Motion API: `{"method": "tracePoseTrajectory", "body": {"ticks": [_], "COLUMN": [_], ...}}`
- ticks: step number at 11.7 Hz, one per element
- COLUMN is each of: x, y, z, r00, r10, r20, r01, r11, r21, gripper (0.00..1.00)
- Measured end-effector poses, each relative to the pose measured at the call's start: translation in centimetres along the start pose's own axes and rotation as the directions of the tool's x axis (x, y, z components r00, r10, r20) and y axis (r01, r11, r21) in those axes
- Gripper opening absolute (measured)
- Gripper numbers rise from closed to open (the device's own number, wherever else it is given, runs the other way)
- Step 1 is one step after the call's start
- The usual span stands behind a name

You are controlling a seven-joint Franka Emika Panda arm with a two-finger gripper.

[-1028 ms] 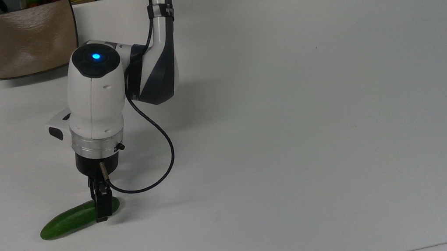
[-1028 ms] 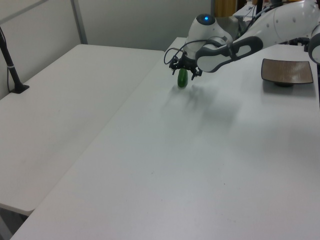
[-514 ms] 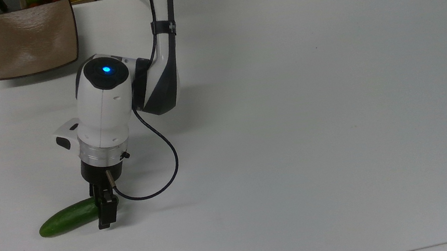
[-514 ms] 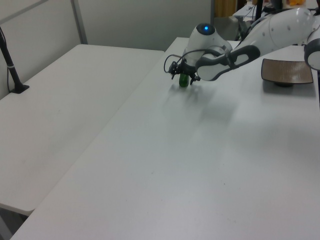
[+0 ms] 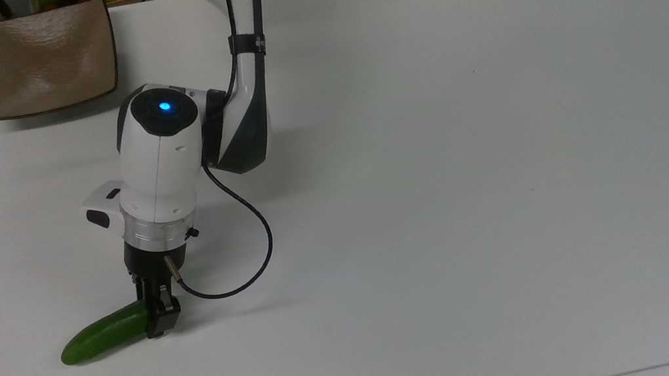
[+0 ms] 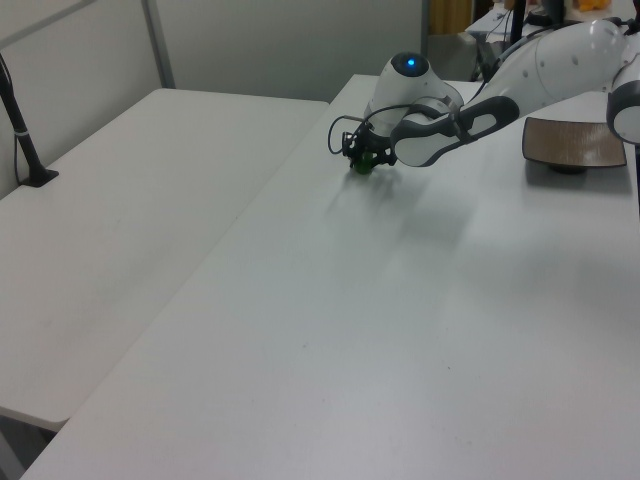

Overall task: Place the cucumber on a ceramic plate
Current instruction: 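Lift the cucumber and carry it over the brown ceramic plate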

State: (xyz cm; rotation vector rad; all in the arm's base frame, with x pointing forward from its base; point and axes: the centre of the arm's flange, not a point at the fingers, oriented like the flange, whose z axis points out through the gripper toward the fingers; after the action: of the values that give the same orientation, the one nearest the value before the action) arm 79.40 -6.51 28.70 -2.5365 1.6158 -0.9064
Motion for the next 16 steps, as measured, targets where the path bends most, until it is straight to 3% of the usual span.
{"method": "tracePoseTrajectory", "body": {"ticks": [5, 6, 8, 11, 14, 15, 16], "x": [5.4, 6.2, 6.6, 6.2, 6.1, 5.8, 5.4], "y": [-0.8, -0.5, 1.2, 4.3, 9.3, 11.6, 14.4], "z": [-5.8, -7.6, -10.6, -15.0, -19.2, -20.6, -21.7], "r00": [1.0, 0.999, 0.986, 0.914, 0.839, 0.8, 0.729], "r10": [0.0, -0.03, -0.14, -0.321, -0.444, -0.483, -0.521], "r20": [-0.03, -0.011, 0.088, 0.249, 0.314, 0.356, 0.444], "r01": [0.002, 0.031, 0.135, 0.328, 0.453, 0.499, 0.559], "r11": [0.997, 0.995, 0.989, 0.945, 0.89, 0.865, 0.828], "r21": [0.078, 0.093, 0.06, 0.016, 0.048, 0.053, 0.053], "gripper": [0.47, 0.47, 0.47, 0.47, 0.47, 0.47, 0.47]}}
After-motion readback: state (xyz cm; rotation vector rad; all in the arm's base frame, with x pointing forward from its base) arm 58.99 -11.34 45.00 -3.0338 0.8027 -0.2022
